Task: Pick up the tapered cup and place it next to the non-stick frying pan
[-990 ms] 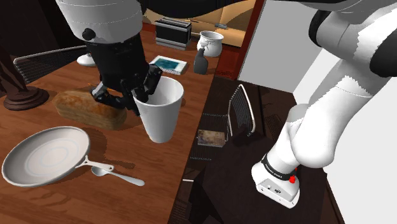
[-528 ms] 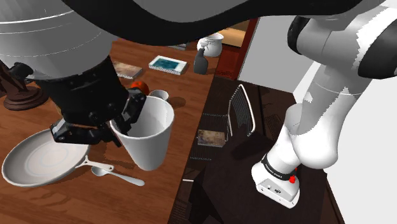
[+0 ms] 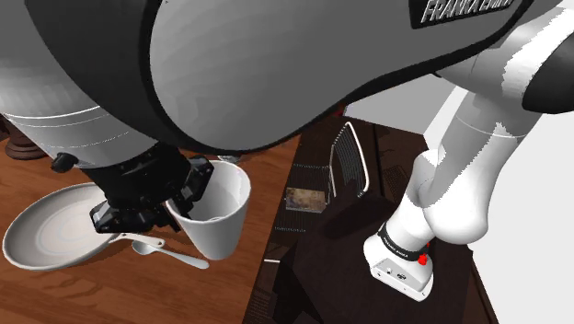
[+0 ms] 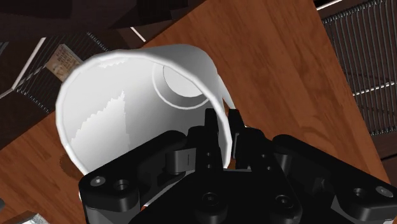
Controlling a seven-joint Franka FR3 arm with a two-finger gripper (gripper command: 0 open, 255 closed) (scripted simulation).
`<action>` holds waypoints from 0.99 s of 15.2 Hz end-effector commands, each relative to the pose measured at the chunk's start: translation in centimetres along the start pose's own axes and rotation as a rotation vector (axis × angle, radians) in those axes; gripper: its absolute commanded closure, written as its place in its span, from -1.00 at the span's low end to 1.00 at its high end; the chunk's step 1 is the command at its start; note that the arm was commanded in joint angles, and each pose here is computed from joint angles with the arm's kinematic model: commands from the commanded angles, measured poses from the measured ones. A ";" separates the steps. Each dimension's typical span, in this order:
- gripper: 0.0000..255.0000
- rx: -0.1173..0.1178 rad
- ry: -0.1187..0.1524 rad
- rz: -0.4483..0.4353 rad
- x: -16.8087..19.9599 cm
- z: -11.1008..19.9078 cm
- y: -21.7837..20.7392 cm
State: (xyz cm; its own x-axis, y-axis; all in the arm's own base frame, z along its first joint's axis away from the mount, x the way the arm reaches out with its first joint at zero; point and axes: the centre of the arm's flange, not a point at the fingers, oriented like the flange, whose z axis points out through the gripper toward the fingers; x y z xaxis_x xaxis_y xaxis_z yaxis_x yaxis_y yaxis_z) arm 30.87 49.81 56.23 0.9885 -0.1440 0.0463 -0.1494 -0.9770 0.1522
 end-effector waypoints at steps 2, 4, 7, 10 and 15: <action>1.00 0.001 0.001 0.000 -0.1 1.7 -0.3; 1.00 0.001 0.001 0.000 -0.1 2.7 -0.5; 1.00 0.001 0.001 0.000 -0.2 4.3 -0.7; 1.00 0.001 0.001 0.000 -0.3 5.8 -1.0; 1.00 0.001 0.001 0.000 -0.4 8.4 -1.4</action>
State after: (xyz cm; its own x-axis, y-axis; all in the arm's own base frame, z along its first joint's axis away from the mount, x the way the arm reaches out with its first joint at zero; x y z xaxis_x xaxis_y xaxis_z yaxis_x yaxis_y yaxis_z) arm 30.97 49.83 48.19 0.9885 -0.1438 0.0464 -0.1493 -0.9770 0.1521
